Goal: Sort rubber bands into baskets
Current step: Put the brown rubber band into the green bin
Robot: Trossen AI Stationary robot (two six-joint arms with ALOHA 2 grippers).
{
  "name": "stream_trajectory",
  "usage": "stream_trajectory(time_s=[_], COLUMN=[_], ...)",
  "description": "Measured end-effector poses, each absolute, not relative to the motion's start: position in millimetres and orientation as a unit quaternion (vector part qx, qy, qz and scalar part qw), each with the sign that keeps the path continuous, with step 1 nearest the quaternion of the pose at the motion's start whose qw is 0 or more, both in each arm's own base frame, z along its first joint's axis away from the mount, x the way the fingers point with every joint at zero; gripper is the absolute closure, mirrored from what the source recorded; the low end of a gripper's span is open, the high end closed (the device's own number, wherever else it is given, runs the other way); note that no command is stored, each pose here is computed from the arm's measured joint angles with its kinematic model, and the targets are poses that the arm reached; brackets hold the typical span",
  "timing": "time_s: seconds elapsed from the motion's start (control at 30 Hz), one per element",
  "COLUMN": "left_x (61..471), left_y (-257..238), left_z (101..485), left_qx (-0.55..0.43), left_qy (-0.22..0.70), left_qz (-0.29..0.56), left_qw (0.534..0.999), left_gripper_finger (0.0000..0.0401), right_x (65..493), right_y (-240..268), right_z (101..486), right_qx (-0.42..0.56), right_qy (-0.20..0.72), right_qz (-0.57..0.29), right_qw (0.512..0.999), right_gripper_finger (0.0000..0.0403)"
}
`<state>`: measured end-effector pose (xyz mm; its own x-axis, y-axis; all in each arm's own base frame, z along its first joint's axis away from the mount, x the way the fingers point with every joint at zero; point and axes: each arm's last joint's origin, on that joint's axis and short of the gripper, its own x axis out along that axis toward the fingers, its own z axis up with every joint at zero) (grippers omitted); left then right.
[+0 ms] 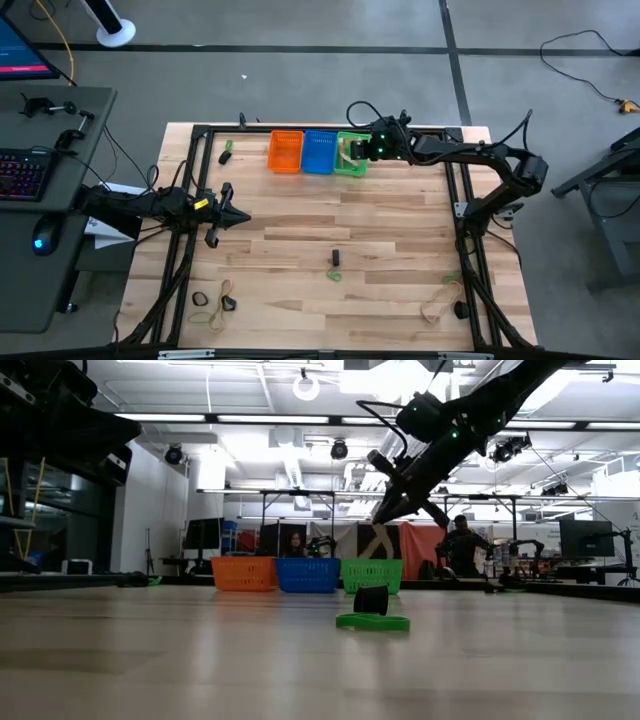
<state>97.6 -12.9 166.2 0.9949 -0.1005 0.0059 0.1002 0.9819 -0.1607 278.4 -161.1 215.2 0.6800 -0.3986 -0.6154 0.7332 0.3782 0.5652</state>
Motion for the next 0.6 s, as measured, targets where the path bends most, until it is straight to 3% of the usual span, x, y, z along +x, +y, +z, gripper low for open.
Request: stream_trajectory(time_s=[0.37, 0.47, 0.6], left_x=[97.6, 97.6, 97.6], left_y=[-12.9, -12.9, -12.9], left_z=[166.2, 166.1, 166.2], left_qx=[-0.081, -0.081, -0.081], left_qy=[0.001, 0.001, 0.001], left_qz=[-0.050, -0.050, -0.050], left_qw=[0.995, 0.995, 0.995], left_gripper_finger=[0.0400, 0.0400, 0.0400], right_x=[275.2, 276.9, 278.6], right_y=[-160.1, -160.5, -160.4], right_z=[211.2, 213.2, 215.0], right_qx=[0.443, 0.442, 0.428], right_qy=[0.207, 0.199, 0.202], right_qz=[-0.376, -0.364, -0.342], right_qw=[0.787, 0.795, 0.812], right_gripper_finger=[0.0394, 0.0361, 0.0285])
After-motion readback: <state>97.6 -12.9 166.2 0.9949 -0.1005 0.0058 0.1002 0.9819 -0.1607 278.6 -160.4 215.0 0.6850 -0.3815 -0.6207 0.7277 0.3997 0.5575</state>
